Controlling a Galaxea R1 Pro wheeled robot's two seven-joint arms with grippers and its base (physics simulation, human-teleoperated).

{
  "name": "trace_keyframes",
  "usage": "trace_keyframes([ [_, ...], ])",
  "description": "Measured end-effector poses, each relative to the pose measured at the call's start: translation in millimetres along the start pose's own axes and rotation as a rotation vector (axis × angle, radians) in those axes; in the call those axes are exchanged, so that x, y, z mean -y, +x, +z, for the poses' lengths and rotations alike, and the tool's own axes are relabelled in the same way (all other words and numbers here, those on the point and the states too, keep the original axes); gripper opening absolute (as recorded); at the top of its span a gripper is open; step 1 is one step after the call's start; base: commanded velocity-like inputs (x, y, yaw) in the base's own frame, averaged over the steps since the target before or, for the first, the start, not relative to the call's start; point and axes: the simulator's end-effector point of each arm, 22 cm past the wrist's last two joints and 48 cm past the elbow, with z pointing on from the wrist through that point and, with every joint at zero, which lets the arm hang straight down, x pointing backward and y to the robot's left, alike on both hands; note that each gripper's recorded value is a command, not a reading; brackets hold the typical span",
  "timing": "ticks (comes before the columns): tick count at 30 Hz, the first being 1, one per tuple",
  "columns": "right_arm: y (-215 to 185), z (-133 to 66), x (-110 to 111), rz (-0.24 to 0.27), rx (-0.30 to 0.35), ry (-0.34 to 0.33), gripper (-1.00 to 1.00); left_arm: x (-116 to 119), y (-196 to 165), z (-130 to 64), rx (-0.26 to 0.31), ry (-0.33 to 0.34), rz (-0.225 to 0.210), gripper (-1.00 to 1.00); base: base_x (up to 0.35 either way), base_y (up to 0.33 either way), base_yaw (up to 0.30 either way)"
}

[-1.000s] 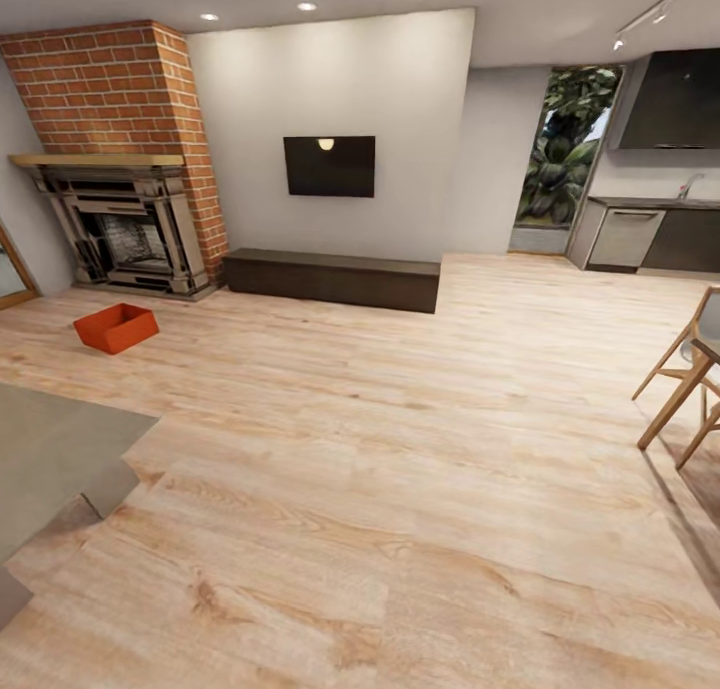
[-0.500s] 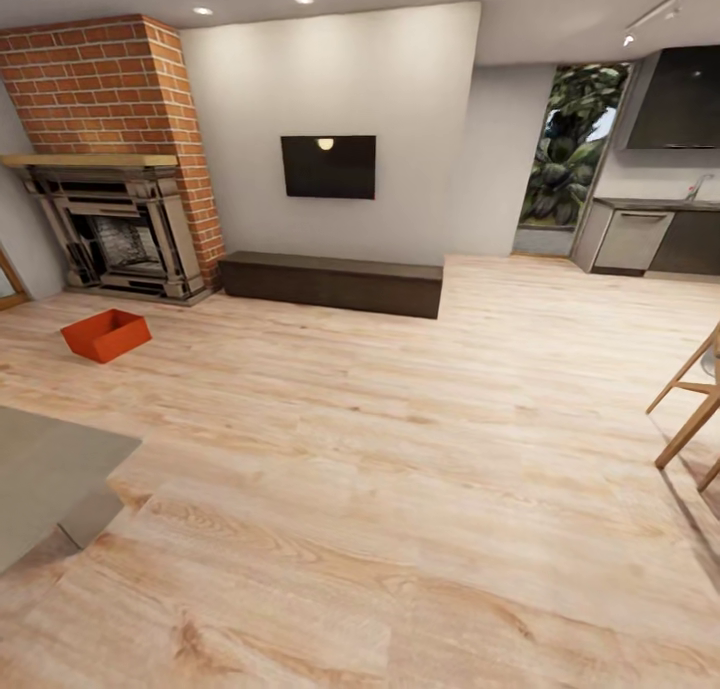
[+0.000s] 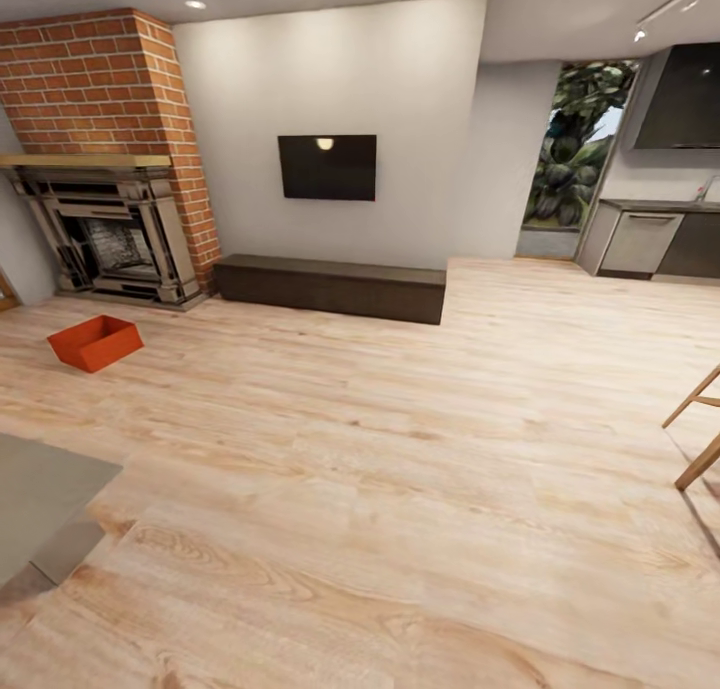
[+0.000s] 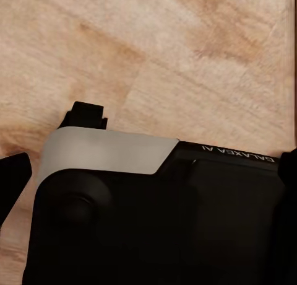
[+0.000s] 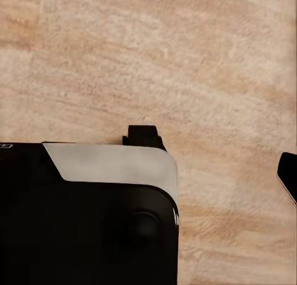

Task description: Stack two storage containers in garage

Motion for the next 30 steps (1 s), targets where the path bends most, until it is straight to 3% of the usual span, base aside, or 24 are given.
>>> trace_keyframes([
  [30, -0.2, 0.0, 0.1, 0.001, 0.001, 0.0, 1.0, 0.3, 0.1, 0.0, 0.0, 0.0, 0.0, 1.0, 0.322, 0.0, 0.0],
])
